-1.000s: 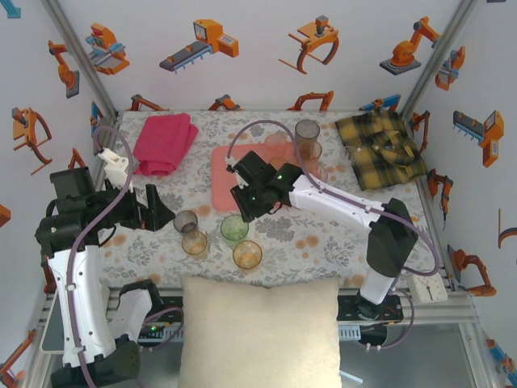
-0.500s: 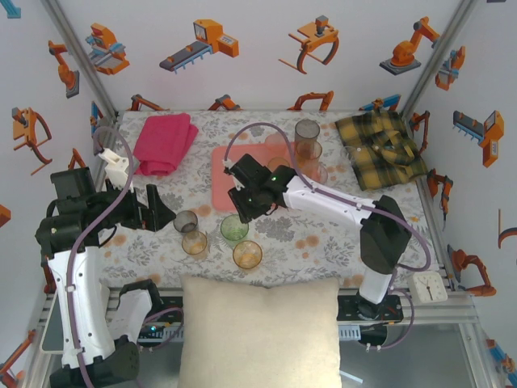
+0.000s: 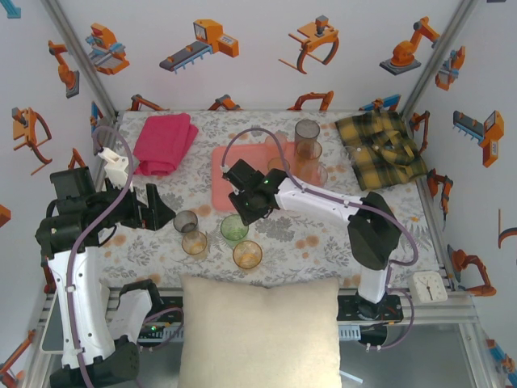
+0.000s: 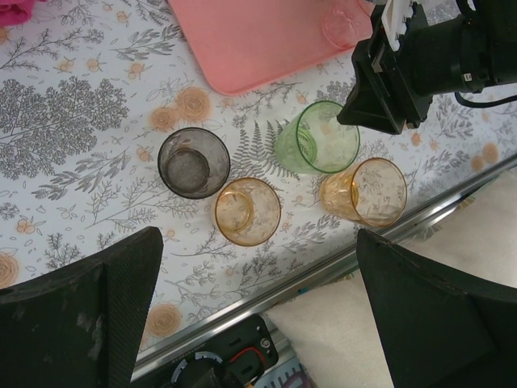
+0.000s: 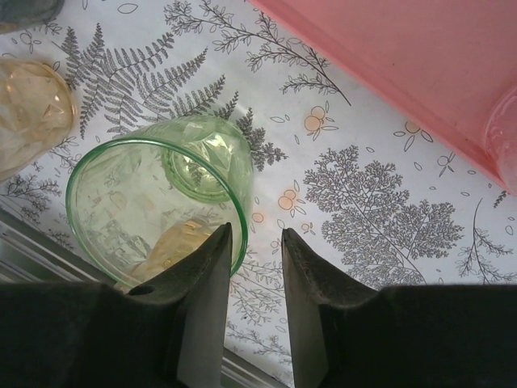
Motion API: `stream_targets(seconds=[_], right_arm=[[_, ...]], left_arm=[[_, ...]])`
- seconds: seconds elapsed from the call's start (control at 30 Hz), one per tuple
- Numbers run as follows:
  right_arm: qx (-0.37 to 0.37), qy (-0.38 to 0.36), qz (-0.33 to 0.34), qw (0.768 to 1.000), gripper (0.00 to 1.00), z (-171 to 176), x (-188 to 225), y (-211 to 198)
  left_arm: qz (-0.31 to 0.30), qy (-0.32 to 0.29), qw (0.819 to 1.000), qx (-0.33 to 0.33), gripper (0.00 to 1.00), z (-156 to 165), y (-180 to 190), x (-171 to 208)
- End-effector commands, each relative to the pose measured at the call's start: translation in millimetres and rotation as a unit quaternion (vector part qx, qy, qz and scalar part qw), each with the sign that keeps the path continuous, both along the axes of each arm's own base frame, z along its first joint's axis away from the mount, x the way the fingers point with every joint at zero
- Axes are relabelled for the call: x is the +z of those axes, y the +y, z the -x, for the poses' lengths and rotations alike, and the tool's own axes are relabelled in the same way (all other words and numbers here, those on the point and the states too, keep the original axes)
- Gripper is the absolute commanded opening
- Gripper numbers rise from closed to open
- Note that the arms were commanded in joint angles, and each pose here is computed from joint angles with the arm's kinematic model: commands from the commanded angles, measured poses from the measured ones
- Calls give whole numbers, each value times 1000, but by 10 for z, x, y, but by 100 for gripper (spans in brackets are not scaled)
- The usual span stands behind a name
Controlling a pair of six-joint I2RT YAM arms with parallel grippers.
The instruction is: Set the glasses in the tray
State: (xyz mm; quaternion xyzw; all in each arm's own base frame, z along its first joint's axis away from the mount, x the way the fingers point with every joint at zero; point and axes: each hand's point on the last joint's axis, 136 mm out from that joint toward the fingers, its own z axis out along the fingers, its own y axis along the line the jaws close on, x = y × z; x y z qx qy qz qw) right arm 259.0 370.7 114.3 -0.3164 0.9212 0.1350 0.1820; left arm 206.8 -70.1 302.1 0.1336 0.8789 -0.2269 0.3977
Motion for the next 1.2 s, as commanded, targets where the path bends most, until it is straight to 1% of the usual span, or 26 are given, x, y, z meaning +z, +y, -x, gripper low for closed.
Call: stream_targets(seconds=[0.0, 0.3, 0.5, 0.67, 0.83, 0.93, 1.07, 1.17], right_arm=[[-8, -9, 18, 1000, 31, -33, -58, -23], [-10, -10, 23, 1000, 24, -56, -81, -6], [-8, -14, 25, 1000, 15, -73, -65, -1], [-7, -21, 26, 999, 11, -89, -23, -4], [-6, -27, 20, 999, 4, -111, 67, 25], [-3, -32, 12, 999, 3, -131, 177, 59], [1, -39, 7, 999, 2, -152, 340, 88], [1, -49, 9, 999, 2, -181, 438, 79]], left_arm=[[7, -6, 1000, -4, 97, 10, -31, 27], [6, -6, 1000, -2, 97, 28, -28, 14], [6, -7, 1000, -1, 97, 25, -27, 14], [7, -8, 1000, 0, 97, 19, -26, 22], [7, -10, 1000, 1, 97, 19, -25, 36], [1, -17, 1000, 2, 97, 26, -14, 61], [-31, -30, 999, 11, 97, 37, 63, 105], [-43, -41, 998, 14, 97, 44, 88, 142]])
